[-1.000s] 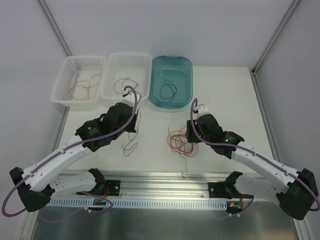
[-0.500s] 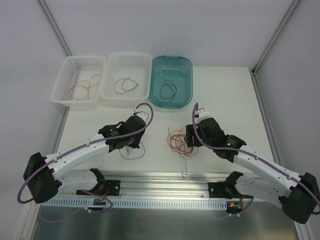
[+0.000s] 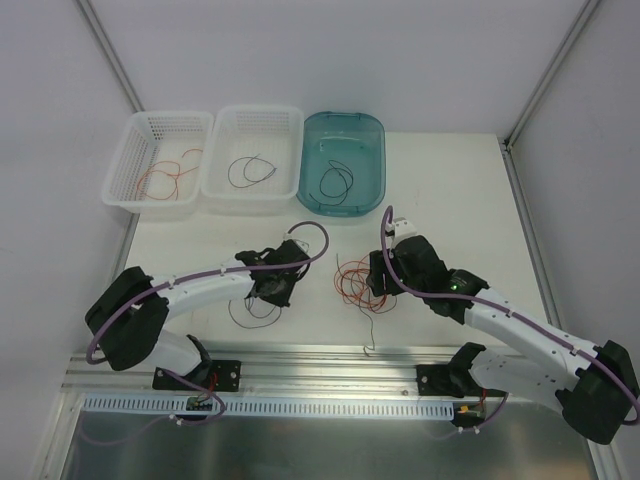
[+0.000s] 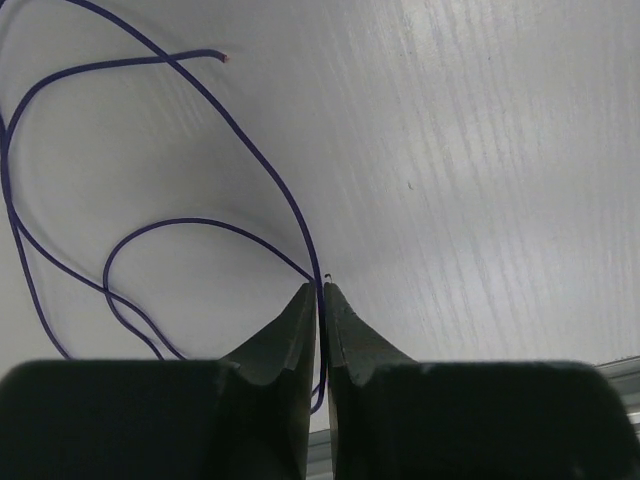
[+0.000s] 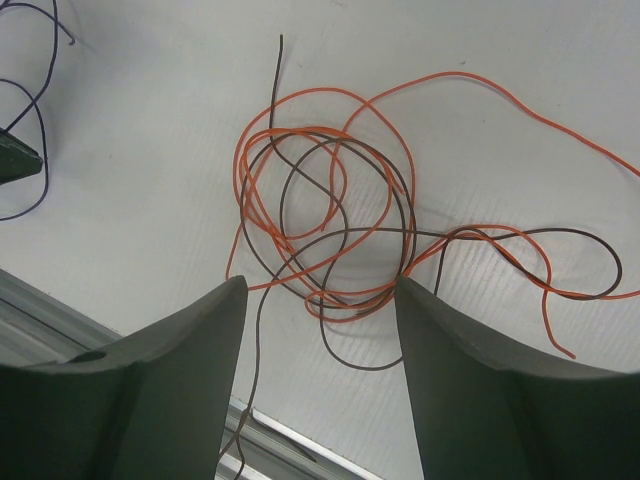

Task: Untangle the cables

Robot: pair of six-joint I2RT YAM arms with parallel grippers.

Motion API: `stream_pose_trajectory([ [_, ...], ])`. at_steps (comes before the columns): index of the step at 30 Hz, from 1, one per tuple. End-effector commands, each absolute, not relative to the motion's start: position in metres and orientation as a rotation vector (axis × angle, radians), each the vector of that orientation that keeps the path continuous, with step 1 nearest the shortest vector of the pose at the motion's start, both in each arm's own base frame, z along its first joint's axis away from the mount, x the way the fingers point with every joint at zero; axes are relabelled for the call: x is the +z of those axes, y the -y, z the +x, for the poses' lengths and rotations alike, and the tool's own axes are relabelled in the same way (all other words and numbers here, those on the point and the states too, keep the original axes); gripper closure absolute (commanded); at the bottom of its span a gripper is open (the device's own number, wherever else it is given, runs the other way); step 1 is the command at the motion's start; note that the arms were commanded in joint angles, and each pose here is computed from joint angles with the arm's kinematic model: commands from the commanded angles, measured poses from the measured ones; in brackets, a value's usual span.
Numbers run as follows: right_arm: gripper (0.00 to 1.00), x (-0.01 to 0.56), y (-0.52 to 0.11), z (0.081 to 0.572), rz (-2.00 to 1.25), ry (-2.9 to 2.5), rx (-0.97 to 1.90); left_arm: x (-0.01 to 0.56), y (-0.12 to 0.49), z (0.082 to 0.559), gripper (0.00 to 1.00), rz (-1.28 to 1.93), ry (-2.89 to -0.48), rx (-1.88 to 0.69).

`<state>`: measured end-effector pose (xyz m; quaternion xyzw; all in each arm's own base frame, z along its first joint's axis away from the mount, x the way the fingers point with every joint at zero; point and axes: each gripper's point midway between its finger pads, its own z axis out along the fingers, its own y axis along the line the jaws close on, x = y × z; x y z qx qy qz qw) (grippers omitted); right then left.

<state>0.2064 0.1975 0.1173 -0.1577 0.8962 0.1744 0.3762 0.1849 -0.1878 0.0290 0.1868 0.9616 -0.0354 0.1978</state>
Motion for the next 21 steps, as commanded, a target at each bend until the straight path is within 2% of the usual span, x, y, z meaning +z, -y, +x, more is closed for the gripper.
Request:
stream_pose_trajectory([
  [1, 0.36, 0.120, -0.203, 0.207, -0.398, -2.281, 0.476, 0.028, 0.197, 0.185, 0.92, 0.443, -2.714, -0.144],
  [4, 0.36, 0.121, -0.204, 0.208, -0.397, -2.281, 0.478, 0.025, 0.191, 0.185, 0.88, 0.352, -2.721, -0.115],
  [5, 0.36, 0.120, -0.204, 0.207, -0.401, -2.283, 0.476, 0.025, 0.190, 0.185, 0.83, 0.331, -2.716, -0.111],
  [11, 0.36, 0.118, -0.205, 0.207, -0.404, -2.289, 0.476, 0.027, 0.176, 0.194, 0.71, 0.177, -2.660, -0.029],
  [21, 0.36, 0.116, -0.200, 0.204, -0.405, -2.279, 0.471, 0.017, 0.164, 0.206, 0.70, 0.066, -2.631, 0.110],
])
